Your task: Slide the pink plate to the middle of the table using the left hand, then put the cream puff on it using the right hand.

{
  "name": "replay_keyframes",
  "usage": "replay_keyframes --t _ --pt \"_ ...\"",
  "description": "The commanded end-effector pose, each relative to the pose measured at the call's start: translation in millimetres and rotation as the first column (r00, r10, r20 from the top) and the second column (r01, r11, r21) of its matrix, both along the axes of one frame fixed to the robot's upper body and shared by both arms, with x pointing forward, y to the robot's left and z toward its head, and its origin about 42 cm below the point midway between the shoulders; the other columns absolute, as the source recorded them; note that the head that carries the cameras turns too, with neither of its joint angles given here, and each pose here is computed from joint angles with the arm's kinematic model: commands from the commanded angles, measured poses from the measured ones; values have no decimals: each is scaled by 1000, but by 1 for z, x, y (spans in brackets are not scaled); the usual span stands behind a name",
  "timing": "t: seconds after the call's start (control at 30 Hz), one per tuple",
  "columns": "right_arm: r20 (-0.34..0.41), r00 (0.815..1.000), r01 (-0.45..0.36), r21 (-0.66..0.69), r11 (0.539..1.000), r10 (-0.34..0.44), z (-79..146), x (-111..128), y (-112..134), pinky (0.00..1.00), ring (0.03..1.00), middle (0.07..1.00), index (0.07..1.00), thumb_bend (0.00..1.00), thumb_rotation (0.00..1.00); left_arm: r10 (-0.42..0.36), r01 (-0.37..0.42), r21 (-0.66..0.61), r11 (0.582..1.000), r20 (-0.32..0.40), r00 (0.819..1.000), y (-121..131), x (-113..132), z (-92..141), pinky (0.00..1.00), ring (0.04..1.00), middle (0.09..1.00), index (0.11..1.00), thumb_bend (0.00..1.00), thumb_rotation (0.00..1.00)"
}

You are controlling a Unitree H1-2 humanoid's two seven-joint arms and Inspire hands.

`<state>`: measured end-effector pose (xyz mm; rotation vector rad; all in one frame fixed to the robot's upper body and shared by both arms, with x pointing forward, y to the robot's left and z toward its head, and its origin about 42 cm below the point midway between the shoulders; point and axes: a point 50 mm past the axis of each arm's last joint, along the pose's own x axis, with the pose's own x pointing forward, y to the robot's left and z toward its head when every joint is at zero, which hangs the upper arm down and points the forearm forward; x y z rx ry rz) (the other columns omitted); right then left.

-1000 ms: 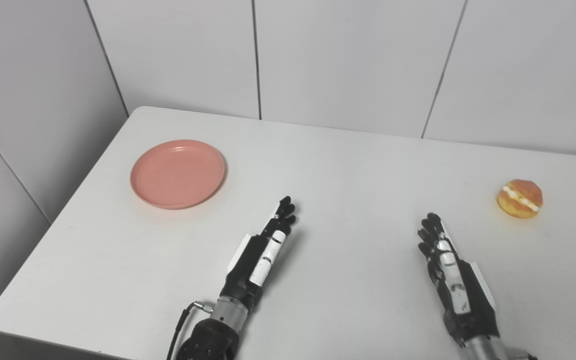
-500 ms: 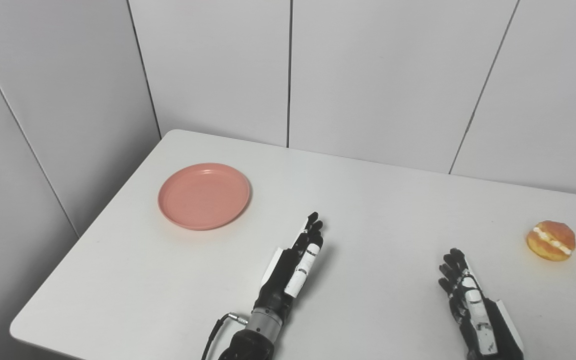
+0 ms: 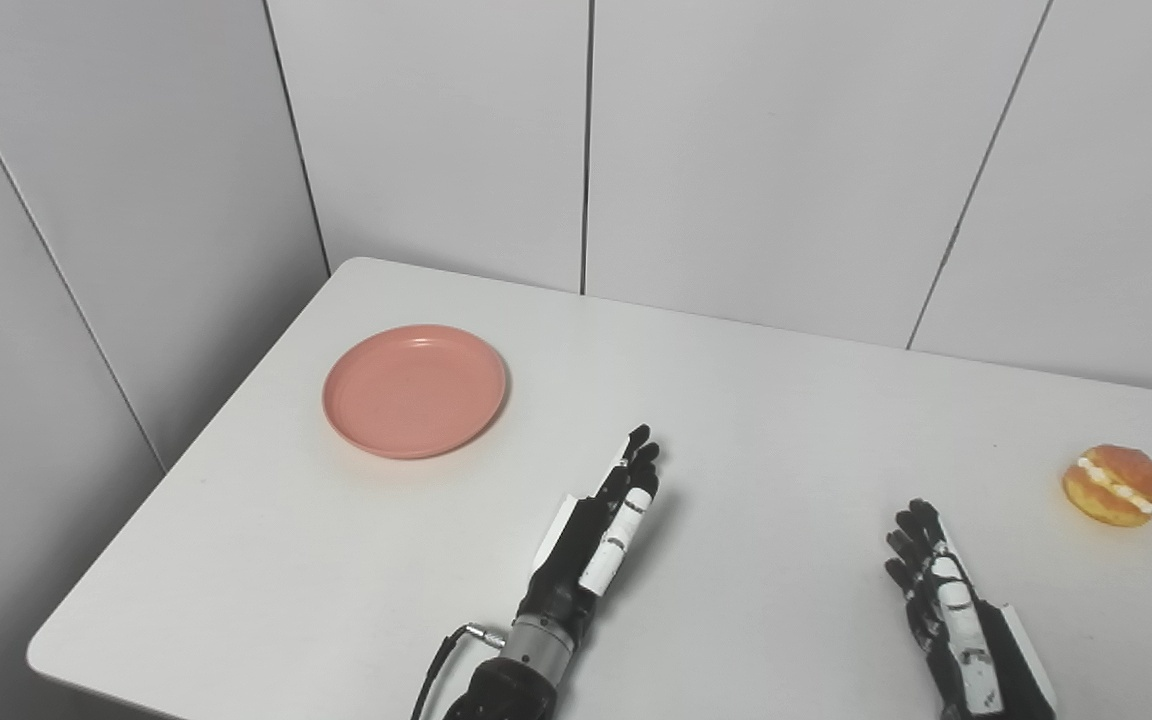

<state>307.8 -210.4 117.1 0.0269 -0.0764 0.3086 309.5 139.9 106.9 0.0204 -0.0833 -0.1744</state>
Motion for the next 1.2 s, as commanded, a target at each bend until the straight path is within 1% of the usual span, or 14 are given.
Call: replay_keyframes --t 0.0,0.13,0.3,0.4,0.6,0.67,0.77,0.9,0.97,1.03,1.17 --pt "-30 1000 4 10 1000 -3 -3 -3 4 1000 1000 1000 1000 281 1000 -2 3 7 1000 -129 992 7 -20 -32 975 972 979 970 464 1000" --pt "-32 999 2 13 1000 -2 -2 -3 6 1000 1000 1000 1000 278 1000 -21 21 3 1000 -119 993 11 -17 -23 979 973 980 973 464 1000" --pt "-31 1000 0 19 1000 1 -2 -1 10 1000 1000 1000 1000 282 1000 -92 99 46 994 -128 987 17 -10 -5 971 972 980 974 455 1000" --pt "-26 1000 2 15 1000 -1 -1 -1 12 1000 1000 1000 1000 278 1000 -115 122 56 991 -114 987 20 -5 7 956 967 977 970 441 1000" --pt "-18 1000 4 17 1000 -4 -1 0 15 1000 1000 1000 1000 283 1000 -129 132 55 990 -45 991 26 6 35 957 959 970 959 406 1000" --pt "-17 1000 3 19 1000 -3 -1 0 15 1000 1000 1000 1000 282 1000 -135 136 64 989 -19 991 29 11 45 951 955 968 961 440 1000" --pt "-11 1000 5 16 1000 -4 -1 0 15 1000 1000 1000 1000 279 1000 -145 144 75 987 6 989 34 16 57 970 961 970 963 484 1000" --pt "-15 1000 7 23 1000 -6 -2 0 13 1000 1000 1000 1000 286 1000 -161 156 73 985 71 984 46 28 84 970 952 970 965 494 1000" --pt "-21 1000 4 25 1000 -4 -2 1 13 1000 1000 1000 1000 297 1000 -157 153 51 987 106 982 52 32 97 965 953 969 963 496 1000" --pt "-23 1000 6 25 1000 -5 -1 1 13 1000 1000 1000 1000 303 1000 -149 145 35 989 127 981 56 35 105 966 958 971 962 491 1000" --pt "-25 1000 4 23 1000 -3 -1 1 12 1000 1000 1000 1000 296 1000 -102 95 44 994 184 978 68 39 128 954 939 949 944 483 1000"
